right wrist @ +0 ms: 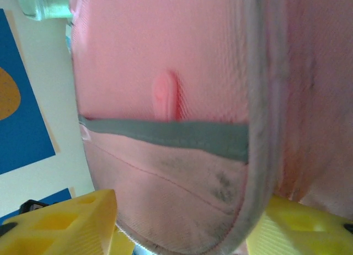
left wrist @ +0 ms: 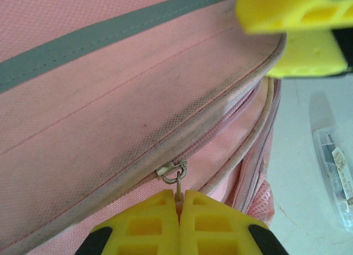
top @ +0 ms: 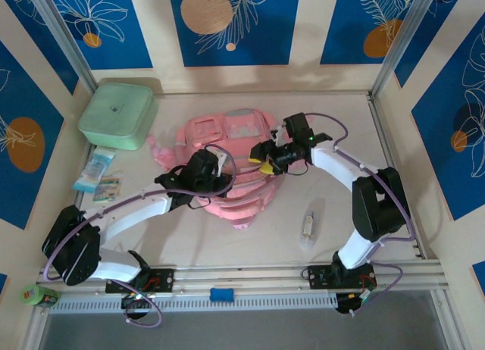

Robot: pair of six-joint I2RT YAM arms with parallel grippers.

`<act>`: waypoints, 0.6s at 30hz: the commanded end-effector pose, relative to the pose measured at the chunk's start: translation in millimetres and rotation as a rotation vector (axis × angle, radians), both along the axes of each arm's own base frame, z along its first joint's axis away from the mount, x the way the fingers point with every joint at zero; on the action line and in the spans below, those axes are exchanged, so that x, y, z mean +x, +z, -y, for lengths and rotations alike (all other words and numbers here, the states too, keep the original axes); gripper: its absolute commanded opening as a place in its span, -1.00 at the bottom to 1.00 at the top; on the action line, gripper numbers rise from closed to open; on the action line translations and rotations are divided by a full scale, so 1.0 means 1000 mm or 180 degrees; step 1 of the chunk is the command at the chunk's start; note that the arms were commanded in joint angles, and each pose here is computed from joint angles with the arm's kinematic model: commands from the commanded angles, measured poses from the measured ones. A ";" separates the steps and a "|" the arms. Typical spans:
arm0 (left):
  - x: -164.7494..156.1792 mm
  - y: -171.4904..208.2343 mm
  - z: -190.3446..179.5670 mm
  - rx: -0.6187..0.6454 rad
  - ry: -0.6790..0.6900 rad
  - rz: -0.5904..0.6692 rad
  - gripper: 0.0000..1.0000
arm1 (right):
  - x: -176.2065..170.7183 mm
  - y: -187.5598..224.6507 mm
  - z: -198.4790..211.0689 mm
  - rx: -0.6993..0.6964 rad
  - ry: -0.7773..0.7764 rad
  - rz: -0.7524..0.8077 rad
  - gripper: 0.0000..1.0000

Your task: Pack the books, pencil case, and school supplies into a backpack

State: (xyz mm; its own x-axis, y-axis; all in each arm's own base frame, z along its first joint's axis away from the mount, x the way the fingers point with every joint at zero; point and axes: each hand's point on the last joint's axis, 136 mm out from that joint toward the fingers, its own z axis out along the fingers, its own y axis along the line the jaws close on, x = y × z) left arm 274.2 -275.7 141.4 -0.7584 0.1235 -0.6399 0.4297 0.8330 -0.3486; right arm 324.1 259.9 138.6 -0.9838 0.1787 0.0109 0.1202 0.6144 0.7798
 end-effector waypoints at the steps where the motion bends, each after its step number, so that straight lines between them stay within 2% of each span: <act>1: 0.000 0.011 0.013 -0.0149 -0.0101 0.0015 -1.00 | 0.011 0.013 -0.019 0.0154 -0.0130 0.0071 0.02; 3: -0.002 0.010 0.006 -0.0066 -0.0098 0.0027 -1.00 | 0.017 0.011 -0.015 0.0034 -0.0106 0.0111 -0.25; 4: -0.004 0.009 0.000 0.0006 -0.0078 0.0045 -1.00 | 0.020 0.010 -0.010 -0.0034 -0.0112 0.0131 -0.51; 6: -0.008 0.001 -0.019 0.0246 0.0028 0.0056 -1.00 | 0.026 0.010 0.002 -0.0153 -0.0090 0.0209 -0.84; 8: -0.012 -0.008 -0.042 0.0490 0.0149 0.0057 -1.00 | 0.034 0.009 0.017 -0.0264 -0.0039 0.0241 -0.99; 13: -0.016 -0.031 -0.090 0.0987 0.0362 0.0028 -1.00 | 0.063 0.015 0.050 -0.0355 0.0030 0.0484 -1.00; 18: 0.007 -0.031 -0.100 0.0985 0.0415 0.0179 -1.00 | 0.084 0.019 0.059 -0.0482 0.0148 0.0590 -1.00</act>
State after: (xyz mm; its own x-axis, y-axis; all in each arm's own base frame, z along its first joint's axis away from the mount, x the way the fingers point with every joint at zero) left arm 284.2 -207.8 130.9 -0.7096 0.1637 -0.6853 0.3595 0.9206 -0.1523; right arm 372.6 230.2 150.6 -0.9940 0.1025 -0.0380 0.0399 0.6639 0.7468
